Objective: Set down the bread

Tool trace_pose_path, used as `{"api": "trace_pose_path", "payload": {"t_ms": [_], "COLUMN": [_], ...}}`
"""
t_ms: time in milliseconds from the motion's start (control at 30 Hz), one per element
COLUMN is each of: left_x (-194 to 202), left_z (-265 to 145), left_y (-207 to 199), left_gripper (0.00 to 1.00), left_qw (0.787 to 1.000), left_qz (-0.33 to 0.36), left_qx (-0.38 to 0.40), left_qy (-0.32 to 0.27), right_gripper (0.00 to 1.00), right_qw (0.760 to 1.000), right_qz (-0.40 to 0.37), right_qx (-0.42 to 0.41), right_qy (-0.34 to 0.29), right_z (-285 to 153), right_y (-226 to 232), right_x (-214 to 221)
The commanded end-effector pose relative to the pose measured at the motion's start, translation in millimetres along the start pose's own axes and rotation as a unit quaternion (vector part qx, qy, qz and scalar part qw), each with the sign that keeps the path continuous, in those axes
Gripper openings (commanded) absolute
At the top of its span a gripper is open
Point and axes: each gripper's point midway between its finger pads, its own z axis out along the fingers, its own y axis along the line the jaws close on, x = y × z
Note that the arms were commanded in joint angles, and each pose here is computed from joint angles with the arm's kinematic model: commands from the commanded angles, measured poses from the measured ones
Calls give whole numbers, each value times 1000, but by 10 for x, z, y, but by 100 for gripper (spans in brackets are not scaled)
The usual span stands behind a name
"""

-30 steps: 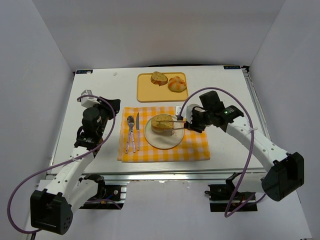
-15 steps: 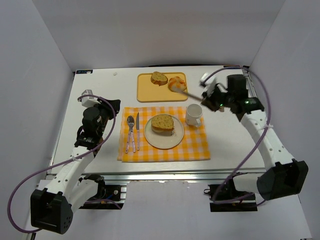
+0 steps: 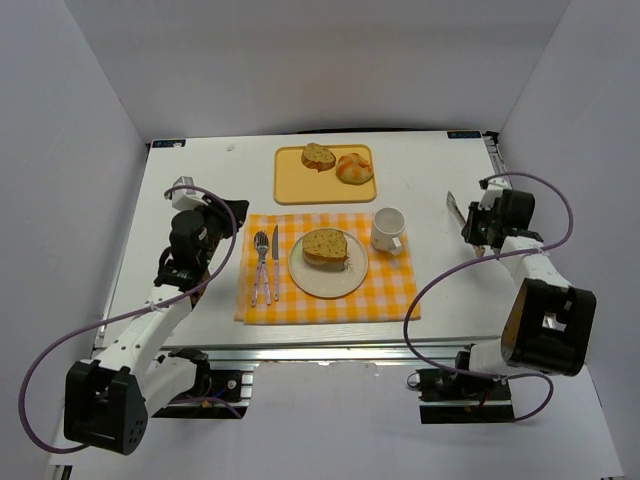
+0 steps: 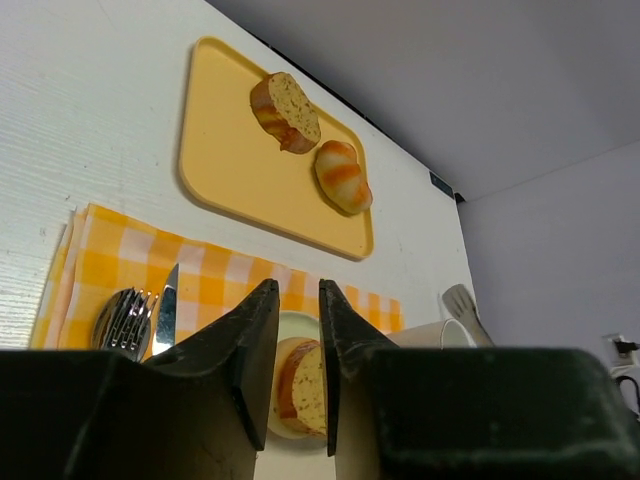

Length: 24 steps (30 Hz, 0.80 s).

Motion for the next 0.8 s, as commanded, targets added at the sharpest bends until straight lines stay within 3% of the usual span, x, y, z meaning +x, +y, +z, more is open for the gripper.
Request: {"api": "trace_pose_path", "payload": {"t_ms": [0,133,233,267,433,467,633,767], "left_x": [-156,-166,-153,-146,-105,-78,-18,61], "left_z": [25,52,61,64,104,103,155,185], "left_y": [-199,-209,-196,-189,-153,-206,-256,-287], "left_gripper": [35,38,40,41,51,53,57,58], "left_qw": [999,1000,1000,1000,1000,999,999,997], "left_qz": [-2,-1,-1,-1,-6,-6,0,3], "left_qx": [30,29,26,26,20,32,44,57], "left_qy": [-15,-13,-11,-10,-5,6,27,46], "right_gripper": [21,31,49,61,81,89,89,89], "right_qw": [997,999,999,999,997,997,998,995], "right_qz": [4,12,7,4,-8,-13,-47,-91], "right_qx": [43,43,21,17,0,-2,17,14], "right_qy": [-59,-5,34,41,75,73,32,-31], "right_z": [165,373,443,455,460,441,225,-10], "right_y": [-181,-218,-162,-156,-136,-135,-203,-190], "right_x": [-144,218,414,450,602,572,123,-486]}}
